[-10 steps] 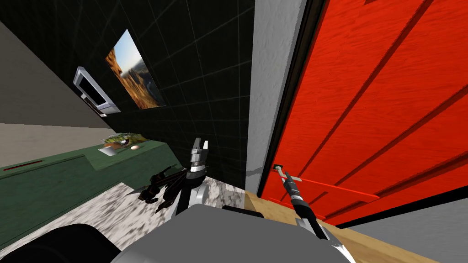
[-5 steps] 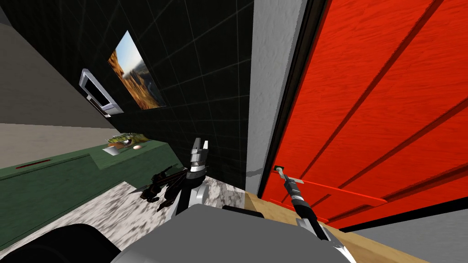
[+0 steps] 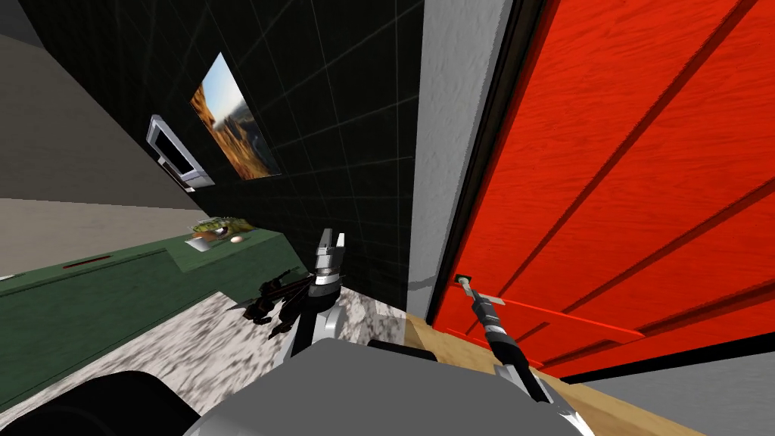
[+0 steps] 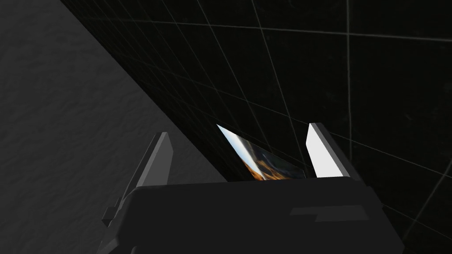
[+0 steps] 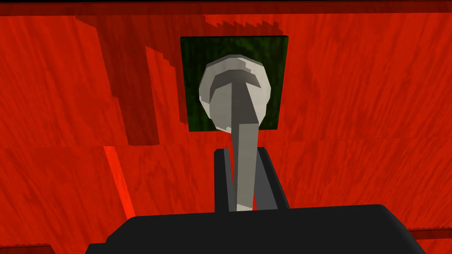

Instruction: Pull the door open

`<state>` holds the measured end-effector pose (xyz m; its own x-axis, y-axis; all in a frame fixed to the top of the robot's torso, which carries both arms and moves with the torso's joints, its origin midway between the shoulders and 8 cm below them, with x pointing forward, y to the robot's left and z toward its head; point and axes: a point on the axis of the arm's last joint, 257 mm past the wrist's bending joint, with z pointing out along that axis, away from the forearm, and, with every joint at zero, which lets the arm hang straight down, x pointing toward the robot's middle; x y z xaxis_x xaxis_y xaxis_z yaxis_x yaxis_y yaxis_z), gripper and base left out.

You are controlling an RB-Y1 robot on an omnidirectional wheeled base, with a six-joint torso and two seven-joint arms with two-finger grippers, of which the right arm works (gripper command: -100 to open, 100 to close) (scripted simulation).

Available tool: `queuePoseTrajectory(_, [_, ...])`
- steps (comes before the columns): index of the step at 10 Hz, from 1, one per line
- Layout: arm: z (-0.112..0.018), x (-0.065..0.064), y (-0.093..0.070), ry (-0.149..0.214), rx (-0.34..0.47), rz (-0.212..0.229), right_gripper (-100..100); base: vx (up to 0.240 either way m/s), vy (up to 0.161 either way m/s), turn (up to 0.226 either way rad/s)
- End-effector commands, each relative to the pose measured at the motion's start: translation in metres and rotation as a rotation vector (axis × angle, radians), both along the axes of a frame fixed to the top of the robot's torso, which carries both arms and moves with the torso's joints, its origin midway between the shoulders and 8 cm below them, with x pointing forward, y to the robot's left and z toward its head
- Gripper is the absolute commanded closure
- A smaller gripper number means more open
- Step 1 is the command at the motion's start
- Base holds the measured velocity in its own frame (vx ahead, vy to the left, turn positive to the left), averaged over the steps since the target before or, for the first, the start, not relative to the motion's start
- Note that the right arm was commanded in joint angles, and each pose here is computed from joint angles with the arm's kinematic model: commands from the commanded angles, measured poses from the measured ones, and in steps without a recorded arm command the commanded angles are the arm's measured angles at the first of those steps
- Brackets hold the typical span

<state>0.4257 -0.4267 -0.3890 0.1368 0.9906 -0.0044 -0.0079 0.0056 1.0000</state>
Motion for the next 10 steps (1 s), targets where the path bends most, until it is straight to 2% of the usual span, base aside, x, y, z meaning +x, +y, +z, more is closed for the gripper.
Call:
queuePoseTrajectory(1, [-0.004,-0.007,0.003,0.006,0.003,0.023,100,-0.228,-0.051,0.123])
queuePoseTrajectory(6, [-0.003,-0.024,0.005,0.007,0.004,0.092,100,-0.223,-0.069,0.127])
queuePoseTrajectory(7, [-0.005,-0.022,0.005,0.011,0.004,0.085,100,-0.105,-0.028,0.025])
queuePoseTrajectory(10, [-0.007,-0.014,0.025,0.016,0.008,0.132,100,-0.177,-0.029,0.025])
